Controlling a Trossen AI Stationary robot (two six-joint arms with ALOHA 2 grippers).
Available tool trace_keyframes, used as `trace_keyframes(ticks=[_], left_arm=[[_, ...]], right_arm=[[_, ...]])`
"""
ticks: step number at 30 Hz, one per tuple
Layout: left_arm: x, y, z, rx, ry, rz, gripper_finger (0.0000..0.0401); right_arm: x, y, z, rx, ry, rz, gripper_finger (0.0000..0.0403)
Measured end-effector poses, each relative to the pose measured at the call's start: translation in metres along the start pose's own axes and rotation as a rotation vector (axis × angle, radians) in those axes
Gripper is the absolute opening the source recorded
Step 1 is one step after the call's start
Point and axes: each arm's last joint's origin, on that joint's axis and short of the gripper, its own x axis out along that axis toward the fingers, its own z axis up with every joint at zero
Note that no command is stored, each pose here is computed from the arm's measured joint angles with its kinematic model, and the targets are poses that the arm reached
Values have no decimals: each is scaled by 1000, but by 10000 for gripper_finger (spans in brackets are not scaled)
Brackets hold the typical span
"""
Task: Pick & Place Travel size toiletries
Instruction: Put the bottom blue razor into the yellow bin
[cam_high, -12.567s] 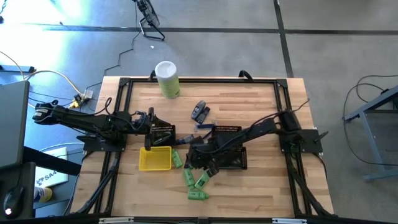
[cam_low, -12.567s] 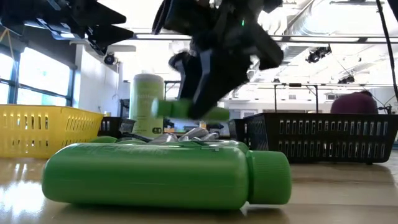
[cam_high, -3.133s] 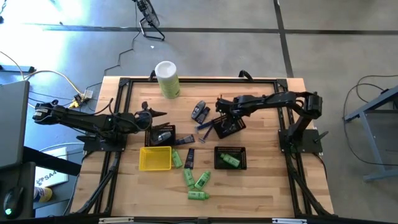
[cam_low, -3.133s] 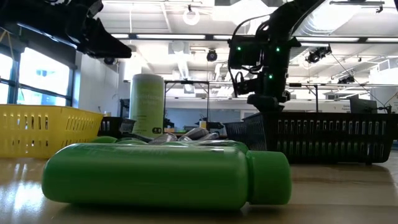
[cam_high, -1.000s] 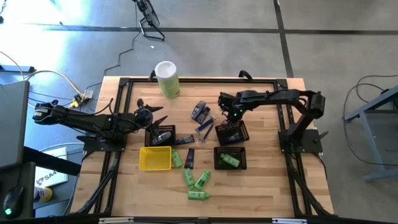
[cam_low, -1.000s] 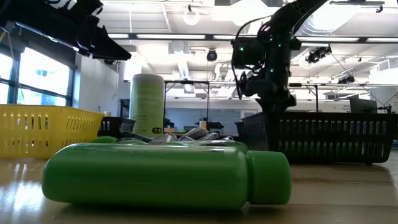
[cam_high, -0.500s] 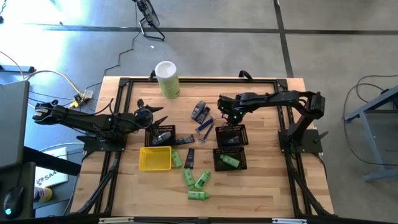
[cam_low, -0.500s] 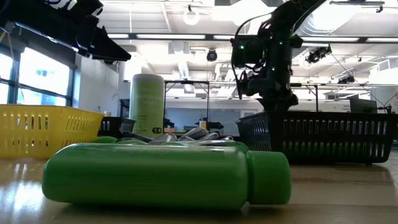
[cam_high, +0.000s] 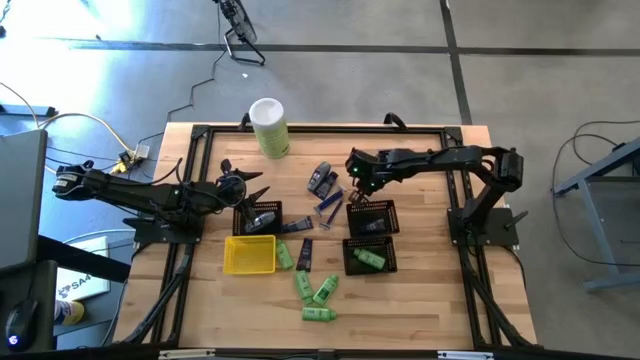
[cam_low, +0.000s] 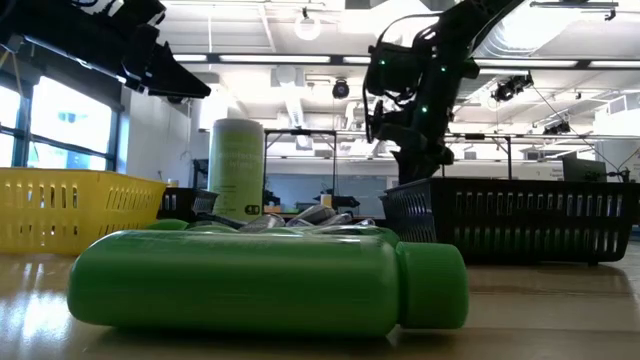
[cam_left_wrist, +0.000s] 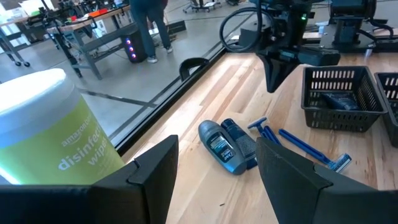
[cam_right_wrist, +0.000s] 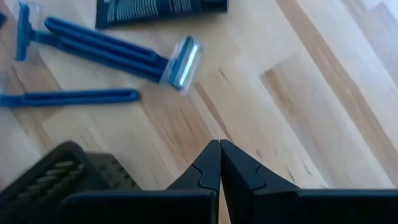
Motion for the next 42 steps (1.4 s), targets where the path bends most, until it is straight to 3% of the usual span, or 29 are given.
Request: trace_keyframes(ticks=[14,24,36,42], left_arm=[[0,0,0,0,0,0,210],[0,0,1,-4,-5,0,210],[0,0,1,-7,-10,-4,210],[0,-2,1,-12,-11,-56,210]], right_arm=[[0,2,6,0,-58,16,2],[-2,10,15,-227,-142,209,2],[-28,48,30,-490,-271,189,2],[-37,67,27,-545,-254,212,2]])
